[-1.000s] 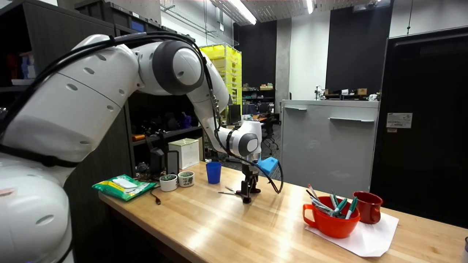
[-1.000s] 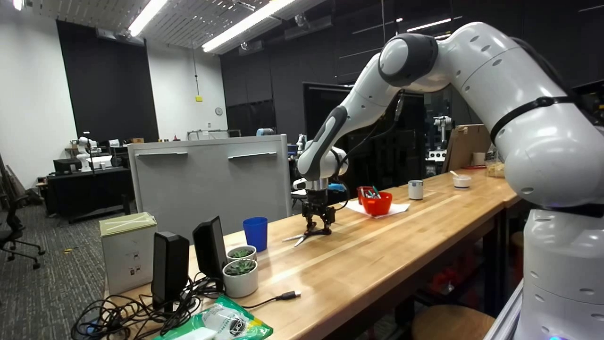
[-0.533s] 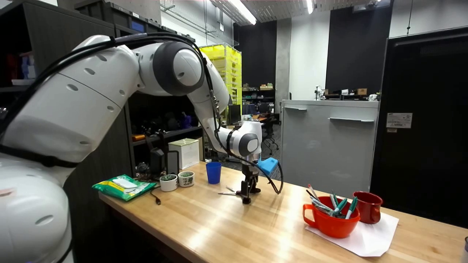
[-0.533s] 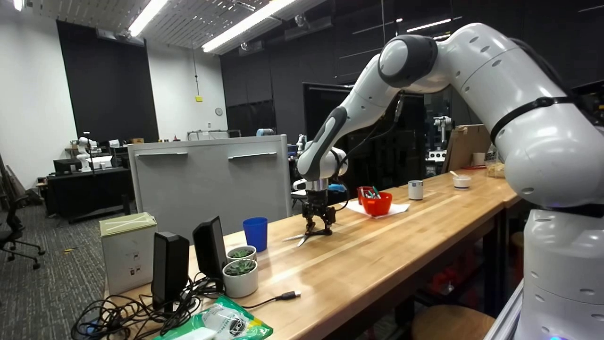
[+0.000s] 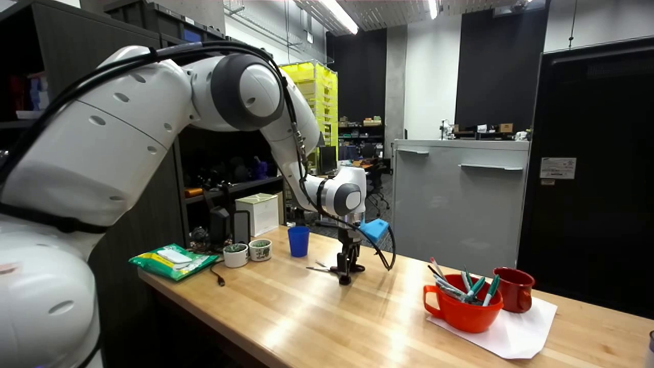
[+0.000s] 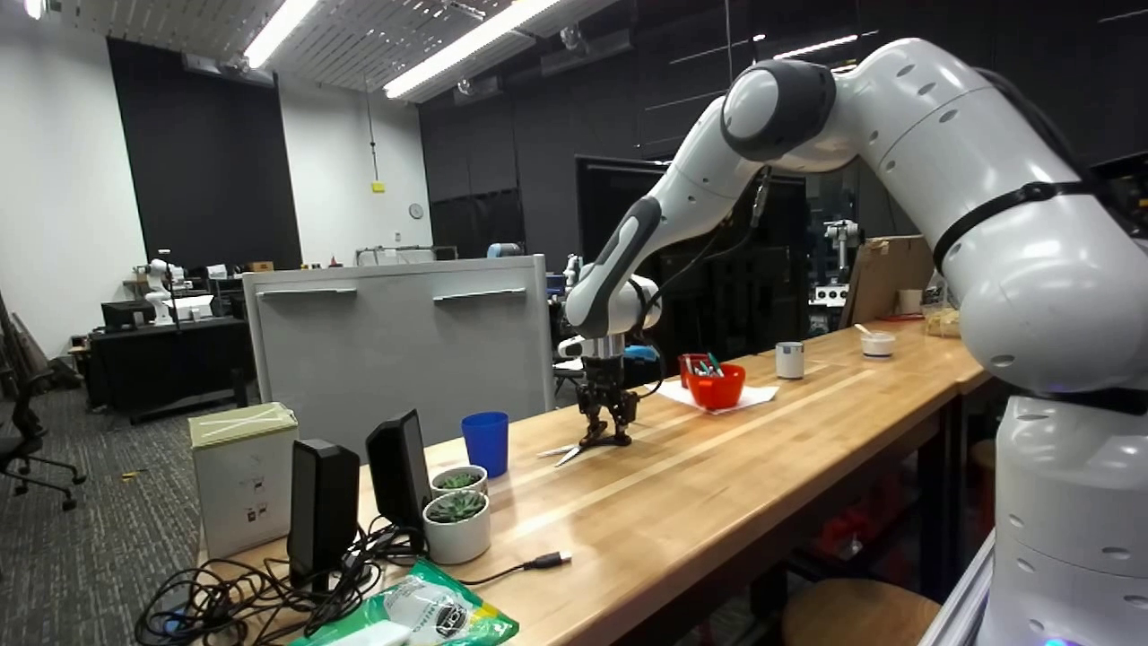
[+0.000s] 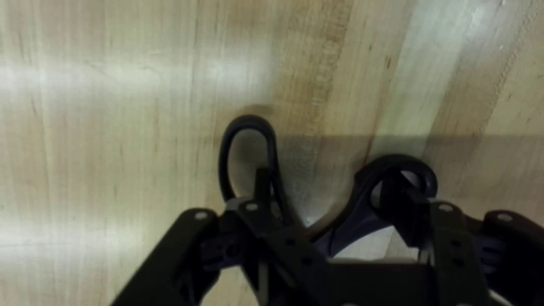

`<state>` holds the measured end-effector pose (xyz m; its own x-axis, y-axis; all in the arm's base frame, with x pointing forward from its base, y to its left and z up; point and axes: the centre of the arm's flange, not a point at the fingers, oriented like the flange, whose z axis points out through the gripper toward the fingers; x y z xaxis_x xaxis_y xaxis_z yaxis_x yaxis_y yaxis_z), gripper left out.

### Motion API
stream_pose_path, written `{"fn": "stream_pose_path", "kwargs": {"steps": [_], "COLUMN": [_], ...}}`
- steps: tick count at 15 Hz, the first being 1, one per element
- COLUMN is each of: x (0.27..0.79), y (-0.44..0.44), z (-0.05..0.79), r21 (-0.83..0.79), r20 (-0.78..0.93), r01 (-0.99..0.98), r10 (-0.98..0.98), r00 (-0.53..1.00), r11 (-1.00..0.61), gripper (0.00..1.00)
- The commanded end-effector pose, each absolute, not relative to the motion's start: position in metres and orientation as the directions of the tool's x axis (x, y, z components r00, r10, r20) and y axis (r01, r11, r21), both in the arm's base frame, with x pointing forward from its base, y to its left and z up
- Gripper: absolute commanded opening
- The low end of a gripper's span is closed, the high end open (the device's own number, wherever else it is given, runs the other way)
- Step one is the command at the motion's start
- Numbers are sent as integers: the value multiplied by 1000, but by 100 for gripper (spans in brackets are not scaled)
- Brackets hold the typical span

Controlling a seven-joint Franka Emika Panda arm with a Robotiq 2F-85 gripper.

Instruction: Open and close the scissors.

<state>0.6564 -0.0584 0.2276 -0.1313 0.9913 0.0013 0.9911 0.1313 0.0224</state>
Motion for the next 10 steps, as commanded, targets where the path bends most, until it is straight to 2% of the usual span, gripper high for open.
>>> {"fn": "stream_pose_path", "kwargs": {"steps": [1,10], "x": [643,642], "y": [-59,-59], "z": [183,186], "r21": [-32,-30], "r20": [21,17], "r01": [989,989], "r10": [989,989], "r00": [-145,-146], "r11": [145,147], "gripper": [38,9]}}
